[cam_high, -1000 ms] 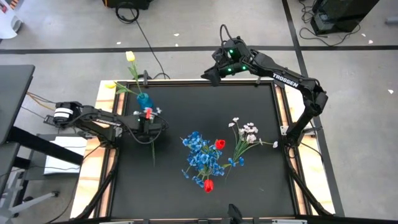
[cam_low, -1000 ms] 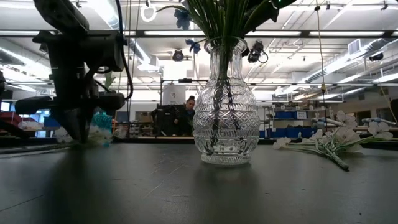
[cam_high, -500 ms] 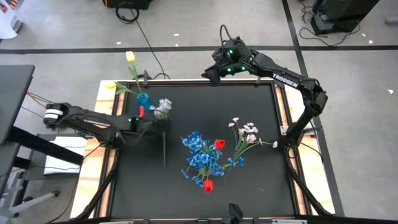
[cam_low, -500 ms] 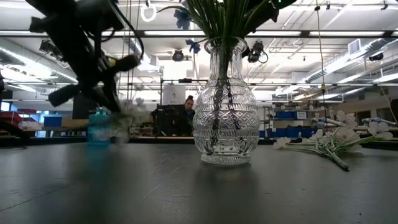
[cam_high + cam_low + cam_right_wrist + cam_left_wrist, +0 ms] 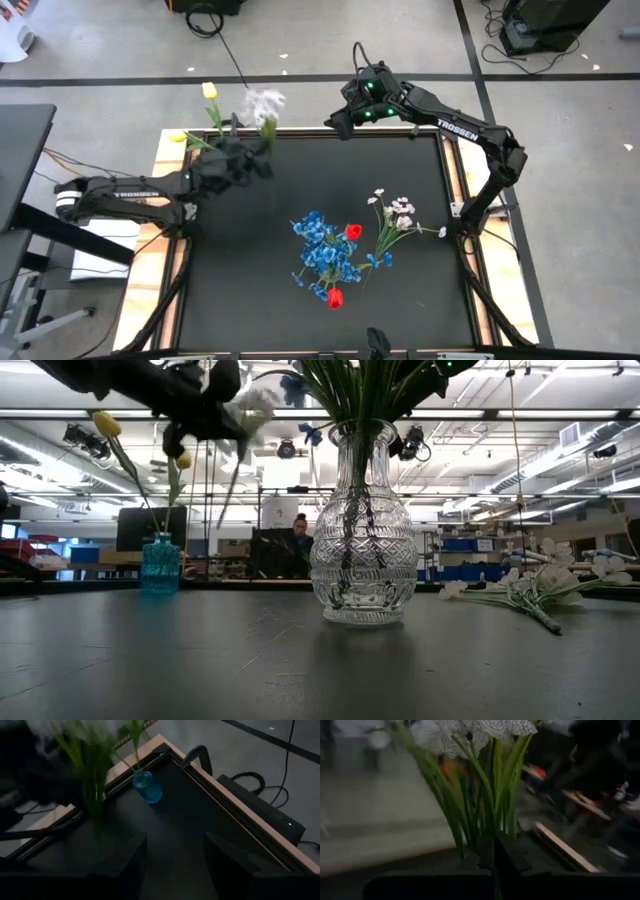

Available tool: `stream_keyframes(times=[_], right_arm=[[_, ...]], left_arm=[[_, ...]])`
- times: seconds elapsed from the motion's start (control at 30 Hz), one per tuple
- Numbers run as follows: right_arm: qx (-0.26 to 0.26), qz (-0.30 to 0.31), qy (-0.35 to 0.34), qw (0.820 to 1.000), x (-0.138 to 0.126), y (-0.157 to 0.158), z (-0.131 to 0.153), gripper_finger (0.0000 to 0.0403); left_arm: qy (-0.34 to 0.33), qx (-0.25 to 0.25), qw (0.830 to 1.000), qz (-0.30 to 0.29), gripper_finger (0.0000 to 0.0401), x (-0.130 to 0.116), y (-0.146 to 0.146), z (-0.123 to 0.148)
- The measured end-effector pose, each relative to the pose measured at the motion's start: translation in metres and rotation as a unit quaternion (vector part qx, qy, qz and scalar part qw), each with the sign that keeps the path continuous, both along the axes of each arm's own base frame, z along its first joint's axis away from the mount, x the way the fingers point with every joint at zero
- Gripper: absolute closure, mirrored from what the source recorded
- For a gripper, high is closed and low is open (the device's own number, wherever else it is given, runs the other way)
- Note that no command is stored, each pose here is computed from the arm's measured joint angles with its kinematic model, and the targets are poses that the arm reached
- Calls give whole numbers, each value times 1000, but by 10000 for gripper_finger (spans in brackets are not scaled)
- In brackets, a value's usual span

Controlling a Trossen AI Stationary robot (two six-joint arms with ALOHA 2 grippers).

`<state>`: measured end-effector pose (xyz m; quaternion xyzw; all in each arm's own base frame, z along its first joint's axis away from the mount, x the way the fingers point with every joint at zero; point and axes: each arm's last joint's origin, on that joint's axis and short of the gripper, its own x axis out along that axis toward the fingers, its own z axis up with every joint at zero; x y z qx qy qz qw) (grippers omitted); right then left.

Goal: Sort flowers into vase by color
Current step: Put the left white flower into the blue vase

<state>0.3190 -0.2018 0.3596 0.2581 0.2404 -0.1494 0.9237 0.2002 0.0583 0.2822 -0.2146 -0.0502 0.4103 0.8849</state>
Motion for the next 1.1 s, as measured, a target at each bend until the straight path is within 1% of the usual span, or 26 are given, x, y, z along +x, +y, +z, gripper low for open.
stream_keyframes(times=[0.07, 0.13, 0.2, 0.27, 0.33, 0.47, 0.6, 0.7, 0.8, 0.83, 0.97, 1.1], right_arm=[[3, -10, 1, 1000, 0, 0, 0, 202], [8, -10, 2, 1000, 0, 1, -1, 202], [11, -9, 4, 1000, 0, 1, -1, 202], [15, -8, 10, 1000, 0, 2, -2, 202], [18, -7, 16, 1000, 0, 4, -3, 202], [24, -5, 27, 999, 0, 6, -5, 202], [26, -5, 29, 999, 0, 6, -6, 202], [26, -5, 30, 999, 0, 6, -6, 202], [28, -5, 32, 999, -1, 7, -6, 202], [28, -5, 32, 999, -1, 7, -6, 202], [26, -5, 30, 999, 0, 6, -6, 202], [23, -5, 24, 999, 0, 6, -5, 202]], left_arm=[[13, 68, 997, 31, 394, -5, 10, 10], [26, 129, 990, 57, 394, -9, 18, 21], [36, 171, 981, 86, 394, -15, 25, 28], [45, 196, 973, 109, 394, -19, 32, 33], [62, 212, 967, 129, 394, -22, 38, 34], [92, 225, 958, 155, 394, -28, 47, 32], [96, 231, 953, 173, 394, -40, 49, 21], [48, 247, 947, 198, 394, -58, 43, 4], [-16, 269, 937, 223, 395, -77, 35, -9], [-22, 274, 934, 227, 395, -81, 33, -12], [7, 288, 930, 229, 395, -86, 29, -16], [45, 307, 921, 236, 395, -87, 30, -16]])
